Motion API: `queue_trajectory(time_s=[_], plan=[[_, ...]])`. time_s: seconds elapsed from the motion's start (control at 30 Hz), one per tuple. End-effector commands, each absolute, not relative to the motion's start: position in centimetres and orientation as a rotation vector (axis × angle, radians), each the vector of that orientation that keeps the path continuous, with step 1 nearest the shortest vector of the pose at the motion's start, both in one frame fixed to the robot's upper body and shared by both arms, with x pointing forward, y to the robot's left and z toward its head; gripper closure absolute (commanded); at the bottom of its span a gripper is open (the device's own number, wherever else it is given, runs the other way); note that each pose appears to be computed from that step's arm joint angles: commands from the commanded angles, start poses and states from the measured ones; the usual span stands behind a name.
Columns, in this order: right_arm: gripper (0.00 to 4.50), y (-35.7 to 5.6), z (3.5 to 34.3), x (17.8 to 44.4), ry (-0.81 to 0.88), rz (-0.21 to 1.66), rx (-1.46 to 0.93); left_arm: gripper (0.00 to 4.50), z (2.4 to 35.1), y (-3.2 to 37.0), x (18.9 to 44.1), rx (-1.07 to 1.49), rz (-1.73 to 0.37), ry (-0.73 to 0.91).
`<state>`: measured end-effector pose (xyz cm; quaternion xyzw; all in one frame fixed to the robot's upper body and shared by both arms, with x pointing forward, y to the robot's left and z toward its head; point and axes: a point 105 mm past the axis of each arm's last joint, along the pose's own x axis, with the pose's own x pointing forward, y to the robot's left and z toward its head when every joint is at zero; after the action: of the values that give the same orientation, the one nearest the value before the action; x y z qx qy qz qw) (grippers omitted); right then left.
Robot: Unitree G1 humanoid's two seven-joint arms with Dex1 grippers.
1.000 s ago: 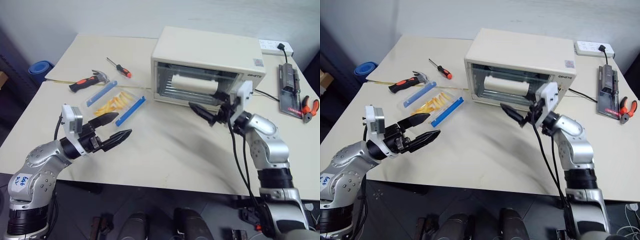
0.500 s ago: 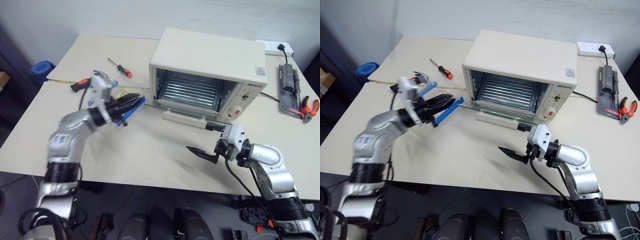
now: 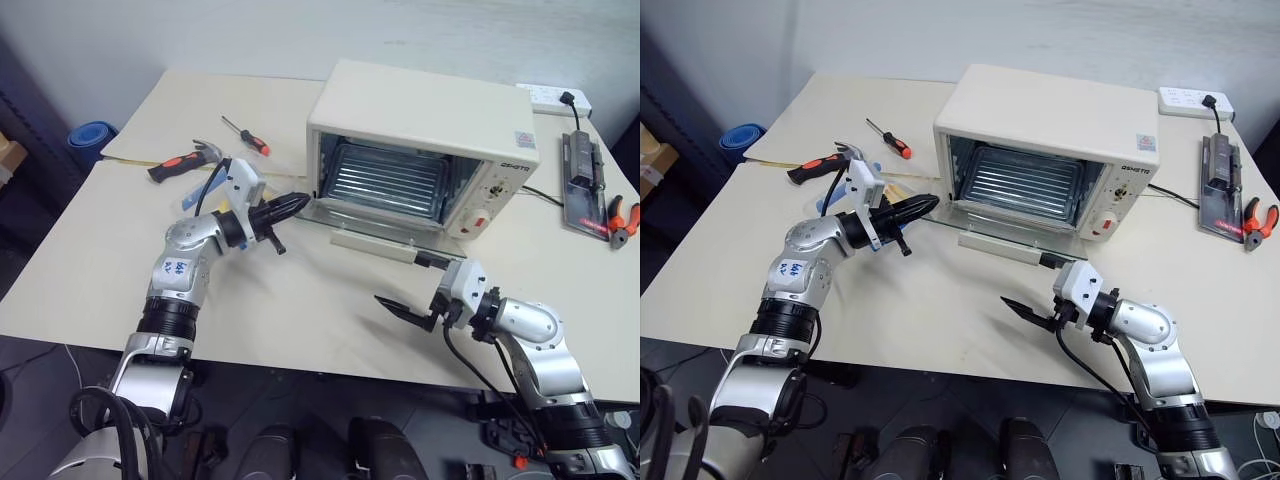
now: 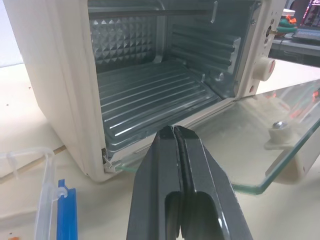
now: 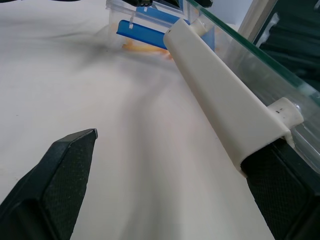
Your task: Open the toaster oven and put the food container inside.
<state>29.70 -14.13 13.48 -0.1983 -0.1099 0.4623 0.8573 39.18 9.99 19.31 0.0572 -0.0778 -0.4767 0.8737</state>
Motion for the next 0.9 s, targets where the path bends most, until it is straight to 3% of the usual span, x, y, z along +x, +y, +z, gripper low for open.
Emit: queue_trajectory(time_s=[0.03, 0.3, 0.47, 0.7, 0.9], plan=[[0.0, -15.7, 14.2, 30.1, -0.277, 0.867, -0.413, 4.47, 19.1, 8.9, 38.8, 0.137, -1.048, -0.167], [0.0, -17.6, 15.4, 30.2, -0.316, 0.755, -0.263, 4.47, 18.9, 8.2, 39.0, 0.13, -1.056, -0.176], [0.0, -18.9, 15.0, 29.2, -0.281, 0.752, -0.314, 4.47, 18.9, 8.0, 39.0, 0.135, -1.067, -0.179], [0.0, -22.9, 12.9, 24.3, -0.126, 0.712, -0.404, 4.47, 17.3, 7.0, 38.1, 0.184, -1.143, -0.145], [0.0, -25.7, 13.8, 21.9, -0.105, 0.598, -0.429, 4.47, 14.2, 6.9, 37.5, 0.281, -1.137, -0.074]])
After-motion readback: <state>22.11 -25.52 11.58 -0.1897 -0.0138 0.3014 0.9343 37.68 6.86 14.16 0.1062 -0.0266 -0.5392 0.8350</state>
